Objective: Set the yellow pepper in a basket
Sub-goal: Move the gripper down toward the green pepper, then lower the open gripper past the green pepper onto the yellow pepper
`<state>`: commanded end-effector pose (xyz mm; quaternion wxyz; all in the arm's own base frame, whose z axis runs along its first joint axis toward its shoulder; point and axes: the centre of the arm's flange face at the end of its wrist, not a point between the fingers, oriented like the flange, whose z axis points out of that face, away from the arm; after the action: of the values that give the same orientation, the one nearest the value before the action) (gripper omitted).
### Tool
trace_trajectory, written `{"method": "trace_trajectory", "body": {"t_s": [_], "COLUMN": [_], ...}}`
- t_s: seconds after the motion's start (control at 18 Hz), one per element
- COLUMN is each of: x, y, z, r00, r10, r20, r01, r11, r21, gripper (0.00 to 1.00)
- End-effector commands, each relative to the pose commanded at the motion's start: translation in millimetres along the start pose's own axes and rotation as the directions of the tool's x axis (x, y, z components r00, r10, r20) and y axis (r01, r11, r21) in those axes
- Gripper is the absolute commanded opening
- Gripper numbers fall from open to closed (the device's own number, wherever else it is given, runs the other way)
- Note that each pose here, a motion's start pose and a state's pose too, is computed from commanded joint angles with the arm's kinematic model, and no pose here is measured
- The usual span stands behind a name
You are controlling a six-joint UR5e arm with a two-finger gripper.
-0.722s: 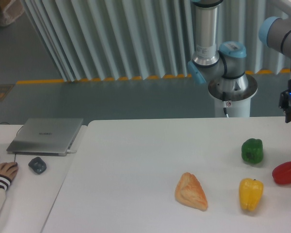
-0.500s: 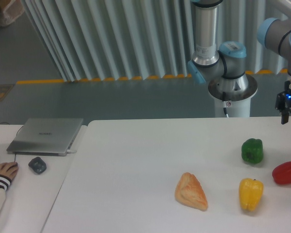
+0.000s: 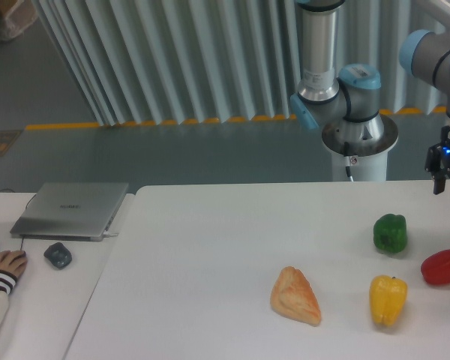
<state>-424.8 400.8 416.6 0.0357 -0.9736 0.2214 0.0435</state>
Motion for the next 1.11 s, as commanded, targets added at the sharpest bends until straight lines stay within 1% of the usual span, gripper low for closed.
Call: {"method": "trace_trajectory", "body": {"t_s": [0.17, 0.22, 0.28, 0.33, 0.39, 0.44, 0.56, 0.61, 0.67, 0.72, 0.78, 0.83, 1.0, 1.06, 1.11], "x": [4.6, 8.0, 9.7, 12.0, 13.7, 14.4, 13.8, 14.4, 15.7, 14.6, 17.3, 16.8, 19.6, 21.2, 23.8], "y": [-8.3, -14.0, -20.0, -30.5, -39.2, -43.5, -46.8, -48.1, -48.2, -50.2, -67.4, -71.2, -74.7, -79.2, -93.8], "z": [7.4, 10.8, 11.3, 11.1, 13.2, 14.6, 11.9, 11.0, 10.6, 10.9, 10.7, 10.6, 10.9, 11.7, 20.1], "r00": [1.000, 0.999, 0.996, 0.989, 0.983, 0.979, 0.977, 0.973, 0.957, 0.932, 0.934, 0.927, 0.907, 0.901, 0.890], "r10": [-0.010, -0.034, -0.091, -0.150, -0.185, -0.206, -0.213, -0.232, -0.290, -0.363, -0.357, -0.374, -0.420, -0.434, -0.456], "r20": [-0.013, -0.018, -0.012, -0.004, -0.003, -0.003, 0.004, 0.003, 0.000, -0.001, 0.005, 0.021, 0.018, 0.013, 0.006], "r01": [0.010, 0.035, 0.091, 0.150, 0.185, 0.206, 0.213, 0.232, 0.290, 0.363, 0.356, 0.372, 0.418, 0.432, 0.454], "r11": [1.000, 0.999, 0.996, 0.989, 0.983, 0.978, 0.977, 0.972, 0.957, 0.931, 0.932, 0.926, 0.906, 0.899, 0.888], "r21": [0.003, 0.003, 0.006, 0.013, 0.016, 0.017, 0.016, 0.021, 0.024, 0.035, 0.062, 0.064, 0.072, 0.075, 0.076], "gripper": [1.00, 1.00, 1.00, 1.00, 1.00, 1.00, 1.00, 1.00, 1.00, 1.00, 1.00, 1.00, 1.00, 1.00, 1.00]}}
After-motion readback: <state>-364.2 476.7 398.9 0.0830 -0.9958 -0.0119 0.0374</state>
